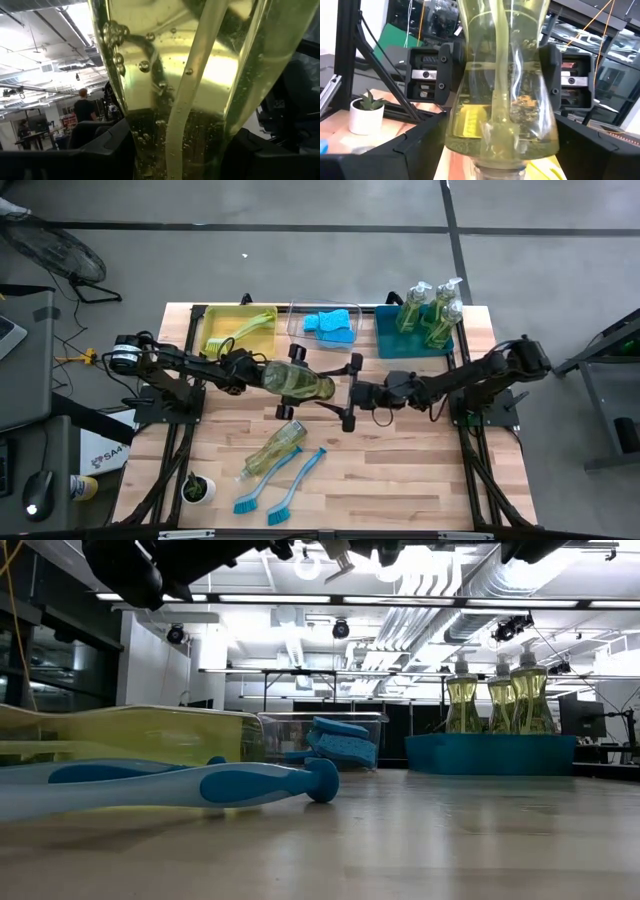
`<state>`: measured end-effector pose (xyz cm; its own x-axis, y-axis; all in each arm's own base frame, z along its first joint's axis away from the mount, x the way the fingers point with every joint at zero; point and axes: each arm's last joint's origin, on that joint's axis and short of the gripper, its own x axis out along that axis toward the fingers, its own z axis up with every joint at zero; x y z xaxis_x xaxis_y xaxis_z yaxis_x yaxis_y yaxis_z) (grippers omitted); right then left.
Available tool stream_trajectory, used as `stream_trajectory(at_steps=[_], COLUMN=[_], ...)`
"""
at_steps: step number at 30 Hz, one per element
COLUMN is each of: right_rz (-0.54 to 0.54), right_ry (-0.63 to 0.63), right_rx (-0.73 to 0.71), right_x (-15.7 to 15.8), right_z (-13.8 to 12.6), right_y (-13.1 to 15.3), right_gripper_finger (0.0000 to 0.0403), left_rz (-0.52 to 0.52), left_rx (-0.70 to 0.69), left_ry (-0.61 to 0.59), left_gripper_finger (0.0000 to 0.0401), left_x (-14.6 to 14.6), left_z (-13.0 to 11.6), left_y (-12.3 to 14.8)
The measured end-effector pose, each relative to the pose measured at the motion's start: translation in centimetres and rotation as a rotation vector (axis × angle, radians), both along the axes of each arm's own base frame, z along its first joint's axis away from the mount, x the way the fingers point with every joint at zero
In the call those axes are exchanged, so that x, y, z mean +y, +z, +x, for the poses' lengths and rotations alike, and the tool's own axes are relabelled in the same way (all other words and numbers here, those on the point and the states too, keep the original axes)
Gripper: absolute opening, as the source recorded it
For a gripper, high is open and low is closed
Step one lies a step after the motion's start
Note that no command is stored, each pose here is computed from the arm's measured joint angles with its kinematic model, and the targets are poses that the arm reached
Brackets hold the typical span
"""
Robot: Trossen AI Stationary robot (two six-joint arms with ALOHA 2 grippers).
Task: Pick & Place Kitchen Sink Supplies
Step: Put the dish soap into the blue bin
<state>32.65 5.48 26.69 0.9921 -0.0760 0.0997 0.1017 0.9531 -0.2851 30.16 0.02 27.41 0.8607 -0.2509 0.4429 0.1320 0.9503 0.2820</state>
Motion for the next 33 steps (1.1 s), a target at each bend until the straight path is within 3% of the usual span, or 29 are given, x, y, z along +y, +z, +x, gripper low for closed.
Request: stream_trajectory(at_steps=[20, 33], right_rz=[0.050, 0.052], right_ry=[0.033, 0.033], right_rx=[-0.025, -0.002], right_x=[-0.02, -0.02], right_z=[-0.32, -0.30], right_y=[0.62, 0.41], right_gripper_finger=[0.0319, 0.0275], left_rz=[-0.001, -0.002], left_rx=[0.000, 0.003], left_ry=[0.002, -0.002], left_gripper_finger=[0.0190, 0.0190], left_x=[0.00, -0.03], left_z=[-0.03, -0.02], left_y=[0.06, 0.03])
